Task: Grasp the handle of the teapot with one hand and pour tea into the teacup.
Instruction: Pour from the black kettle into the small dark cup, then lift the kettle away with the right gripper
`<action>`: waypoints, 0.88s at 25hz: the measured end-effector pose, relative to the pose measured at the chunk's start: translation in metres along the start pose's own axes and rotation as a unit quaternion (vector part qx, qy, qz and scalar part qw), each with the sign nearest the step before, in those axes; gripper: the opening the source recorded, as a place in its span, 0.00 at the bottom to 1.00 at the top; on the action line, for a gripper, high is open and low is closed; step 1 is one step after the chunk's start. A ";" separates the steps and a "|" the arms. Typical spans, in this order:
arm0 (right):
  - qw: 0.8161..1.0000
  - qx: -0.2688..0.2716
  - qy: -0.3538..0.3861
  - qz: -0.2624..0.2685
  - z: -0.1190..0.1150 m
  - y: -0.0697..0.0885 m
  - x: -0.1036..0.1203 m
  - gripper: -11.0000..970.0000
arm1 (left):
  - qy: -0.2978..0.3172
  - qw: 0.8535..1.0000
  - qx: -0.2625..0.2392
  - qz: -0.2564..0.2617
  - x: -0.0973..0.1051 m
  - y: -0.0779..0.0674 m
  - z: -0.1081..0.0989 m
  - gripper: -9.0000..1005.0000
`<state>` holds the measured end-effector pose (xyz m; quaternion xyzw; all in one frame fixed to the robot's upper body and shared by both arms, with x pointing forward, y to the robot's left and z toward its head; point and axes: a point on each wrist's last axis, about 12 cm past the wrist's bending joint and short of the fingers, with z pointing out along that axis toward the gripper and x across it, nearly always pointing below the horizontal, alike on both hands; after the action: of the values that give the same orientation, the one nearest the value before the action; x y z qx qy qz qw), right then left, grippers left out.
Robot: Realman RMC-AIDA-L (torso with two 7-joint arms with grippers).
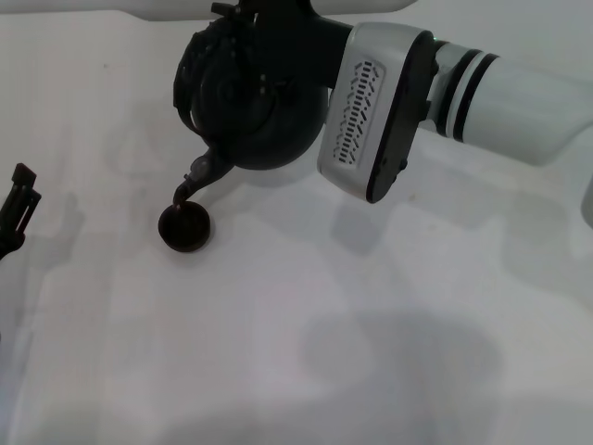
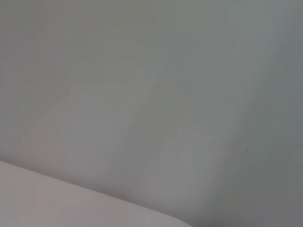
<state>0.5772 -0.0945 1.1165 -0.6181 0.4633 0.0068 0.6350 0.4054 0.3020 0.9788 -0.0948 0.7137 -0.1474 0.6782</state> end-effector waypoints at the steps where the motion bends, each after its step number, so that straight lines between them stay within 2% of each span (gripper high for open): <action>1: 1.000 -0.001 0.000 -0.001 0.000 0.000 0.000 0.12 | 0.000 1.000 0.000 0.000 0.000 0.000 0.000 0.87; 22: 1.000 -0.004 0.003 -0.010 -0.001 0.001 0.002 0.12 | -0.001 1.000 -0.001 0.000 0.000 0.000 0.001 0.87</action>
<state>0.5771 -0.0956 1.1148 -0.6251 0.4594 0.0003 0.6311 0.4061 0.3021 0.9791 -0.0956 0.7129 -0.1470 0.6789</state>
